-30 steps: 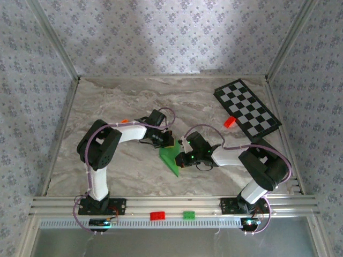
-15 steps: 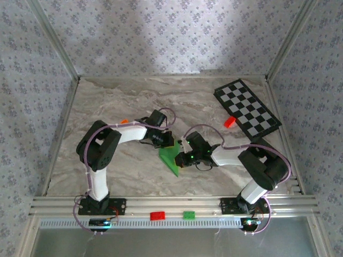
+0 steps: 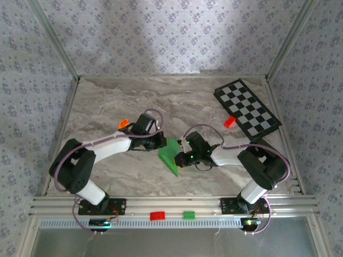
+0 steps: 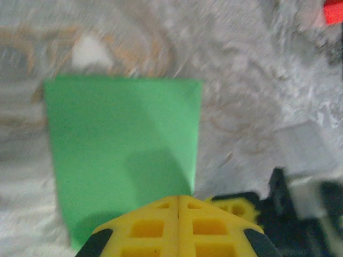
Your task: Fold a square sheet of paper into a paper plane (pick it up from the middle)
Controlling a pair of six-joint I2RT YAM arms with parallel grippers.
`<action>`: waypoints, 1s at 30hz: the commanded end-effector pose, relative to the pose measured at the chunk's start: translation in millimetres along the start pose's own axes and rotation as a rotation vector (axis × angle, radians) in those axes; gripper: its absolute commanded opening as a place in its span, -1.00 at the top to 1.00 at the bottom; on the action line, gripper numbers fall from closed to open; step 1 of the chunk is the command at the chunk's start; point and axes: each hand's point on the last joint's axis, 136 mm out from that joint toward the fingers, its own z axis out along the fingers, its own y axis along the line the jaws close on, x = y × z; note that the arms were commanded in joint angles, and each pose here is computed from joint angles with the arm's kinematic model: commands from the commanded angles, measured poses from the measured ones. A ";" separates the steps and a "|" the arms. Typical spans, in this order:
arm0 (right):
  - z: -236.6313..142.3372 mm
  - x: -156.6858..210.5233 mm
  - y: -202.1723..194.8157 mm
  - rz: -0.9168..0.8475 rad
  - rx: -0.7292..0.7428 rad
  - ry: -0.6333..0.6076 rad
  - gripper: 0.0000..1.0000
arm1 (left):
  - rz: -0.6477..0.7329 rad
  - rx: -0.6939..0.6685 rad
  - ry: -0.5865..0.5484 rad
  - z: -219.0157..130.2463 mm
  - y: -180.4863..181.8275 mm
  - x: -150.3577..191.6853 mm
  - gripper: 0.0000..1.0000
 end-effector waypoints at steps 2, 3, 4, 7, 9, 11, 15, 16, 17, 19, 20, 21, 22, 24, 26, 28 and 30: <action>4.6 17.1 -20.3 0.022 0.075 0.052 0.98 | -0.077 0.153 -0.021 -9.4 -19.1 10.6 0.97; 4.8 16.9 -20.5 0.023 0.076 0.051 0.98 | -0.090 0.169 -0.019 -8.7 -19.8 14.3 0.96; 5.0 17.1 -20.7 0.023 0.076 0.051 0.98 | -0.102 0.183 -0.019 -7.7 -20.2 17.9 0.97; 5.4 17.4 -21.5 0.027 0.079 0.052 0.98 | -0.111 0.186 -0.004 -0.5 -19.2 28.2 0.97; 5.5 17.7 -22.2 0.029 0.081 0.053 0.98 | -0.112 0.182 0.015 5.8 -19.3 33.3 0.97; 5.2 18.1 -22.3 0.029 0.083 0.055 0.98 | -0.113 0.185 0.031 11.6 -21.7 38.0 0.98; 4.1 17.9 -21.9 0.028 0.086 0.055 0.98 | -0.120 0.159 0.043 16.0 -14.0 47.3 0.99; 3.8 17.9 -22.2 0.028 0.087 0.054 0.98 | -0.123 0.153 0.044 16.1 -11.6 49.2 0.99; 3.6 17.9 -22.3 0.027 0.088 0.054 0.98 | -0.125 0.147 0.048 16.7 -8.9 50.8 0.99; 4.1 17.4 -21.7 0.027 0.087 0.053 0.98 | -0.122 0.137 0.051 17.1 -5.9 53.1 0.99; 4.3 17.4 -22.5 0.028 0.089 0.054 0.98 | -0.123 0.131 0.048 16.8 -4.1 53.1 0.99; 4.2 17.1 -22.2 0.030 0.088 0.052 0.98 | -0.123 0.117 0.048 17.9 0.3 54.5 0.99; 4.4 17.7 -22.6 0.031 0.089 0.054 0.98 | -0.122 0.105 0.047 19.1 3.8 55.4 0.99; 4.5 17.2 -21.9 0.031 0.087 0.051 0.98 | -0.121 0.084 0.054 22.1 10.4 58.0 0.98; 4.5 16.7 -21.8 0.031 0.087 0.050 0.98 | -0.124 0.076 0.065 25.5 14.6 60.7 0.98; 4.9 18.3 -22.0 0.031 0.088 0.054 0.98 | -0.122 0.063 0.069 27.9 18.5 62.0 0.98; 5.0 18.5 -22.4 0.032 0.089 0.054 0.98 | -0.127 0.036 0.073 29.9 26.4 65.1 0.99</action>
